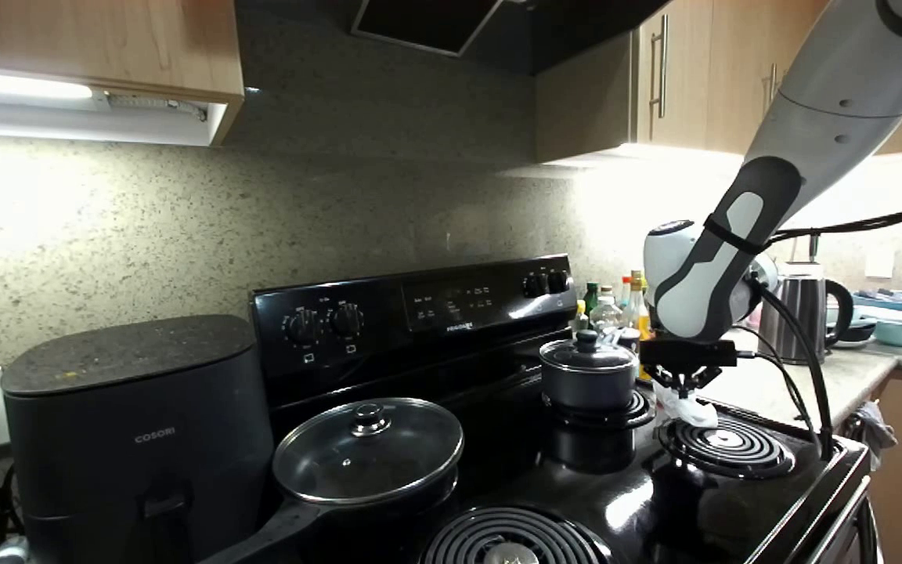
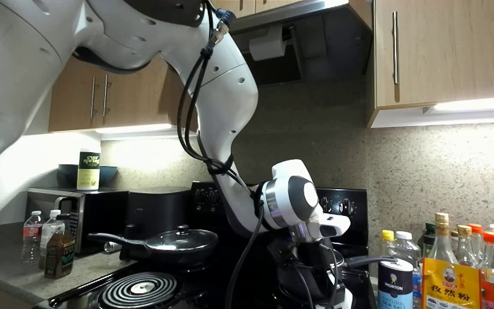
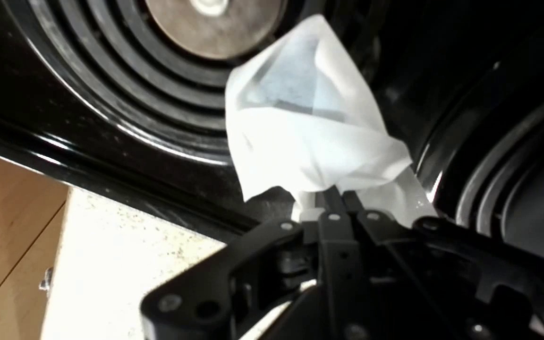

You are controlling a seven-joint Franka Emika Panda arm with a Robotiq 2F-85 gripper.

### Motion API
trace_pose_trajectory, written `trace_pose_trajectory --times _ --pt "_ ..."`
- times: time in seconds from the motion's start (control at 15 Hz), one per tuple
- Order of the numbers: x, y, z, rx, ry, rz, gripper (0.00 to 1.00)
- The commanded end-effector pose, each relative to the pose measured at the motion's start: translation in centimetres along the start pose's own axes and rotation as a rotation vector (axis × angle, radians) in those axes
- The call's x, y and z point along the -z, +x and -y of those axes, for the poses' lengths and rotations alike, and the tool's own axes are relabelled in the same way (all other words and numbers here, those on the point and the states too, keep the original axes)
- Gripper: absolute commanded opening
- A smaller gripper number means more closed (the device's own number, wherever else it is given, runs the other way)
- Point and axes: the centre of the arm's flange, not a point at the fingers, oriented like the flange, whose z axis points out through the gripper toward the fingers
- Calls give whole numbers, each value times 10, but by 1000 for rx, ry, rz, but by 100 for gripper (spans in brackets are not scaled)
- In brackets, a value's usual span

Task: Use the white cloth to wipe the stove

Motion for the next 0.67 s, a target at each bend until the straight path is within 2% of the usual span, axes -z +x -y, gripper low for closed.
trace_pose_trajectory --times 0.0,0.2,0.4,0.6 --pt "-19 19 16 -91 -36 -88 0" --pt "-30 25 23 -110 -60 -78 0" --pt "-46 21 31 -42 -62 53 0" --pt "-33 13 26 45 -49 162 0"
